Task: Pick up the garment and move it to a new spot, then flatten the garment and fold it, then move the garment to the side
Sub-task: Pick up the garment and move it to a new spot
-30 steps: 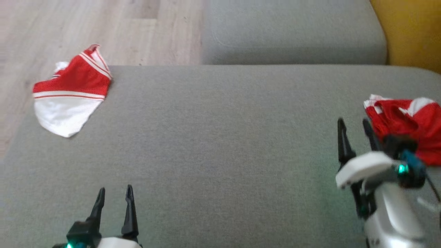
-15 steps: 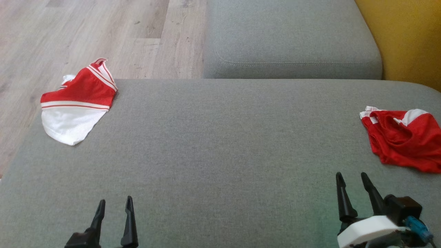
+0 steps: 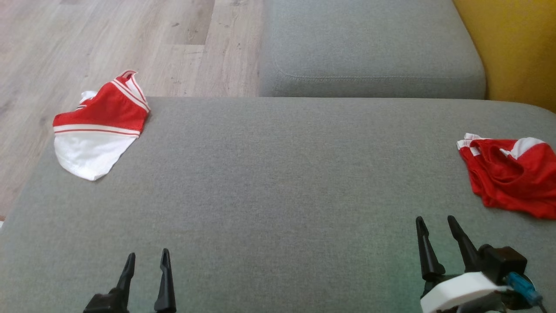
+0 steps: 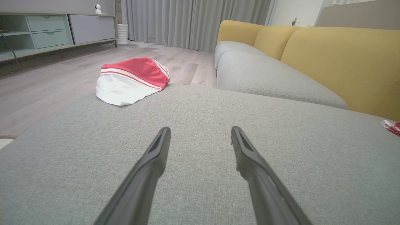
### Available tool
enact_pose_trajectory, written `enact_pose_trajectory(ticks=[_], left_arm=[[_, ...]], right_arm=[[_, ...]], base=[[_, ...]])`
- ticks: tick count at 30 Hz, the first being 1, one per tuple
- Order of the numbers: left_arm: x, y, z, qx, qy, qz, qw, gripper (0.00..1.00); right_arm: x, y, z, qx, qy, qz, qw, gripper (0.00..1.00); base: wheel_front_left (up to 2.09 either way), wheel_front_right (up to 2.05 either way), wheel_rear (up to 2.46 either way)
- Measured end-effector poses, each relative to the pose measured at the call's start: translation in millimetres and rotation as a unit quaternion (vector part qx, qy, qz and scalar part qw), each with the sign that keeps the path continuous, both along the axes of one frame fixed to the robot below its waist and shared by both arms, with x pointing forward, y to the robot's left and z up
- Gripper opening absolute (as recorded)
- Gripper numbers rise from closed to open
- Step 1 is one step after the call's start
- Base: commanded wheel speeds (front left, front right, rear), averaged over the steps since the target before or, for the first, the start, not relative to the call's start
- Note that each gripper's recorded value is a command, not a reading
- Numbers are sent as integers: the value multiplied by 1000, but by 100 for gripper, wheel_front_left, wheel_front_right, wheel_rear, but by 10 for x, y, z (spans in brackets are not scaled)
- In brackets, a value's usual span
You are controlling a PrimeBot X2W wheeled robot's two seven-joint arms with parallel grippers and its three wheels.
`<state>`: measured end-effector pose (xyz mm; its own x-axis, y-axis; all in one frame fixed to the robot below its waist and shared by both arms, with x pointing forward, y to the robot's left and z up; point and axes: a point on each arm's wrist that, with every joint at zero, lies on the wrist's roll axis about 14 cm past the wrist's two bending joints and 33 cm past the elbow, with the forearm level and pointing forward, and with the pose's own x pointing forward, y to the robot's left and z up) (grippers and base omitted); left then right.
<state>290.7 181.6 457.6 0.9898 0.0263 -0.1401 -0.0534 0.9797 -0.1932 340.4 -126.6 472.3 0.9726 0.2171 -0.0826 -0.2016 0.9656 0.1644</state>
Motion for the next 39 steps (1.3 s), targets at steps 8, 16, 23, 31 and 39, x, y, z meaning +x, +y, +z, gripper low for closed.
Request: enact_pose_trajectory(ticks=[8, 16, 23, 31, 39], left_arm=[[-82, 116, -5, 3, 1, 19, 1000, 100], [-318, 520, 108, 15, -12, 85, 996, 100], [-754, 1078, 192, 27, -22, 193, 981, 100], [-1012, 1311, 195, 34, -12, 261, 965, 100], [-1155, 1398, 207, 36, -10, 287, 957, 100]], right_arm=[[3, 129, -40, -3, 7, 22, 1000, 100], [131, 585, 20, 3, 0, 90, 996, 100], [144, 1376, 69, 8, -4, 206, 978, 100], [229, 1985, 148, 19, -14, 287, 958, 100], [134, 2150, 22, 13, 4, 318, 948, 100]], base=[[0, 0, 0], [0, 0, 0], [0, 0, 0], [0, 0, 0], [0, 0, 0]])
